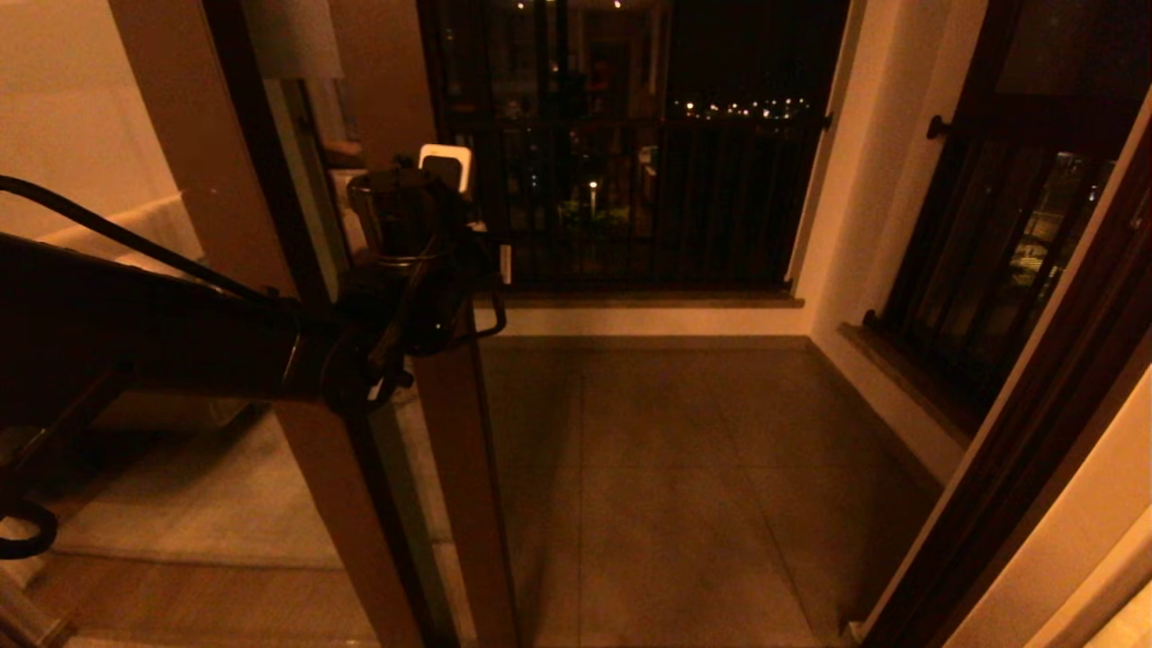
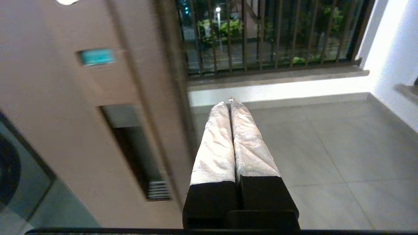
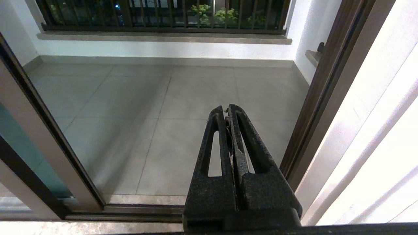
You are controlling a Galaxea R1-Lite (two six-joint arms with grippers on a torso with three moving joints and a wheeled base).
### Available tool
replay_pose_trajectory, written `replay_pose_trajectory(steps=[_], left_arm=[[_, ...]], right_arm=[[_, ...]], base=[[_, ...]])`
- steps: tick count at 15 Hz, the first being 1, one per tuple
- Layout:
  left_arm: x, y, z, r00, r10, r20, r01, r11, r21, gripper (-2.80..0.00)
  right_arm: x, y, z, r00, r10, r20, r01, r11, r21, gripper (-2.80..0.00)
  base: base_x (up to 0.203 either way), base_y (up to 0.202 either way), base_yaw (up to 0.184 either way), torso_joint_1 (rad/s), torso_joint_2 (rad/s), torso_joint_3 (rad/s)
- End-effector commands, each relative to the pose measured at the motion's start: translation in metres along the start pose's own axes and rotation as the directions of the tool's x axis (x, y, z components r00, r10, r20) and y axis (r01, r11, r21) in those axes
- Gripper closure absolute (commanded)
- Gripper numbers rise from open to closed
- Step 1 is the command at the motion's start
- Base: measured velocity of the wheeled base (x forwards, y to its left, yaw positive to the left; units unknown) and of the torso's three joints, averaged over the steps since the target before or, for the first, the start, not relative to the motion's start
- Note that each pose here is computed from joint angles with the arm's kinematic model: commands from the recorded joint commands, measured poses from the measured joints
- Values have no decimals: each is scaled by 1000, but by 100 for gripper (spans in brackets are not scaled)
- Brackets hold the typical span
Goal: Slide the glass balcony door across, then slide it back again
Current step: Open the slid door
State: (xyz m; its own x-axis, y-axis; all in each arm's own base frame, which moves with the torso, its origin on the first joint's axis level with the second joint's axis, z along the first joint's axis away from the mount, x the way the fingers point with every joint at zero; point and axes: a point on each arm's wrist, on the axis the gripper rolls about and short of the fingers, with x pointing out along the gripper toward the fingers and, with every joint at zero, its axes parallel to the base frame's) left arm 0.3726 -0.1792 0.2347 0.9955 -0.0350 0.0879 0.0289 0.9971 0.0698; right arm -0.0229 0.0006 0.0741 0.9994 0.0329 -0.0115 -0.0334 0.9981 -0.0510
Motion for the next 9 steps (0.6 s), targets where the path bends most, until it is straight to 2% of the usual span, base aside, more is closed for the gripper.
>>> replay_pose_trajectory(steps=[1,5,9], left_arm=[[-1,0,0,1000,2,2,-2,1000,0,0],[2,13,0,1000,30,0,-30,1000,2,0],[-4,22,-8,999,22,-26,-21,1000,15,0]], right_arm=[[0,0,0,1000,1,-1,-1,1000,-1,0],[0,0,0,1000,1,-2,-1,1000,-1,0],[0,0,0,1000,1,-2,-1,1000,-1,0]], base=[[0,0,0,0,0,0],[0,0,0,0,0,0],[0,0,0,0,0,0]])
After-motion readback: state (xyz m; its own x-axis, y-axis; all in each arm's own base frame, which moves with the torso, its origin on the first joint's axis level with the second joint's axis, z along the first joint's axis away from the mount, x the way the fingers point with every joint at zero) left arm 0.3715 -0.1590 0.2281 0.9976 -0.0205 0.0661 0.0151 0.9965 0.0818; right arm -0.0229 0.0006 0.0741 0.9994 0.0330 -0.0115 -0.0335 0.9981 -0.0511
